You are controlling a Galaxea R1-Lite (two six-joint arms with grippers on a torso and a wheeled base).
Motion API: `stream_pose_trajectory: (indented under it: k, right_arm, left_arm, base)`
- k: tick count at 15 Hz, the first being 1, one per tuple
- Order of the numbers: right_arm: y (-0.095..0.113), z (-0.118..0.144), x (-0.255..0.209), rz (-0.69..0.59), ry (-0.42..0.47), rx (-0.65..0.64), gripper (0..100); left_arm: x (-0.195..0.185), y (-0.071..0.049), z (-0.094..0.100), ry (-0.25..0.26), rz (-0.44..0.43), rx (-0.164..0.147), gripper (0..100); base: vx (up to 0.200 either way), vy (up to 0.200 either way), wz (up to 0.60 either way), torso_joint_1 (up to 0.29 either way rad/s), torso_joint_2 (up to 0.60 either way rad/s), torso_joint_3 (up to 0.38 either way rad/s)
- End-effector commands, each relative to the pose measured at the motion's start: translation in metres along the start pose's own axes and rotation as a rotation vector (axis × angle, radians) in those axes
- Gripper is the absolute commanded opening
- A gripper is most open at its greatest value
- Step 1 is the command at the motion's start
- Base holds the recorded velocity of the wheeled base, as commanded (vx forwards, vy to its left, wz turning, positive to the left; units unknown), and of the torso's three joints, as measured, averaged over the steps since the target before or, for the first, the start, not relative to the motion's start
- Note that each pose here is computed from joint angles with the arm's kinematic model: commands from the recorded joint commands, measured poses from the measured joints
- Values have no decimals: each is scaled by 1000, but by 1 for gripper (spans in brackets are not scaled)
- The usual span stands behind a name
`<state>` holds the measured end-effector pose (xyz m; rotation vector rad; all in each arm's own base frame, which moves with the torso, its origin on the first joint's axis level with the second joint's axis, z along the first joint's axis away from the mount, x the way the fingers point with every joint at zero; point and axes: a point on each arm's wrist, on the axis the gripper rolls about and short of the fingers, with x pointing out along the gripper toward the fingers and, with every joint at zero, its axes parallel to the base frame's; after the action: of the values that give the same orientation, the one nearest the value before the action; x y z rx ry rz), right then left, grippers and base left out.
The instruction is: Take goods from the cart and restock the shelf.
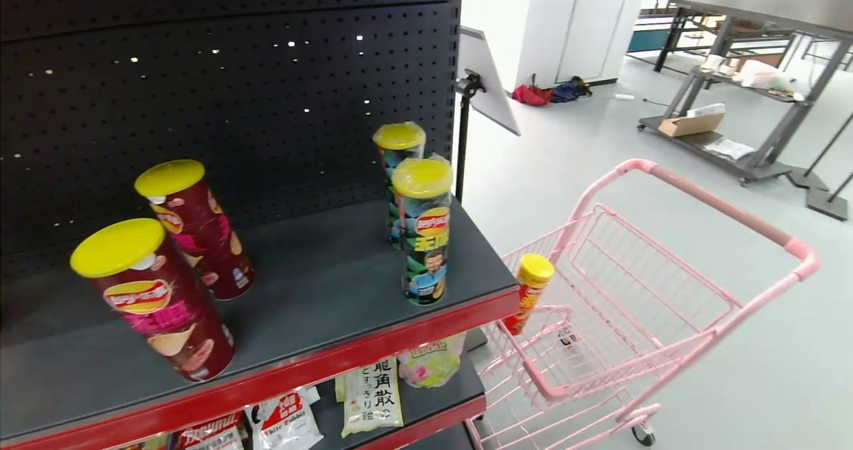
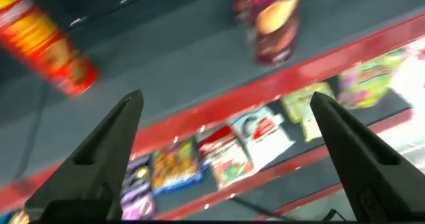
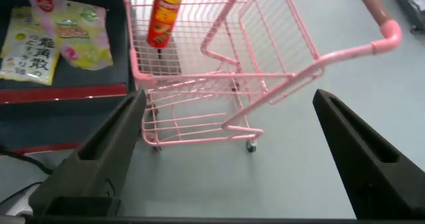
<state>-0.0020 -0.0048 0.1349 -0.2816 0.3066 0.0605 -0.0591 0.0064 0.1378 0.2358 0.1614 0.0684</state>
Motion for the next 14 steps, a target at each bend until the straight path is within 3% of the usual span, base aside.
stream_pose_trajectory:
  k: [1, 3, 6, 8, 10, 14]
  right_arm:
    - [0, 0, 0, 1, 2, -1, 100]
    - [0, 0, 0, 1, 0, 2, 100]
    - [-1, 5, 3, 1, 7, 10, 100]
    - [-1, 8, 5, 2, 11, 12, 100]
    - [-1, 12, 8, 0, 2, 16, 100]
    - [-1, 11, 9, -3, 4, 16, 100]
  left_arm:
    - [-1, 0, 2, -9, -7, -6, 100]
    - [-6, 0, 9, -56, -95, -27, 100]
    - [-14, -1, 17, -127, -300, -93, 100]
    - [-8, -5, 10, -99, -348, -89, 100]
    - [-2, -7, 4, -82, -362, -62, 100]
    - [-2, -8, 4, -82, -367, -61, 100]
  base:
    - [0, 0, 0, 0, 0, 0]
    - [0, 0, 0, 0, 0, 0]
    - [0, 0, 0, 0, 0, 0]
    - [0, 0, 0, 0, 0, 0]
    - [0, 0, 0, 0, 0, 0]
    - [0, 0, 0, 0, 0, 0]
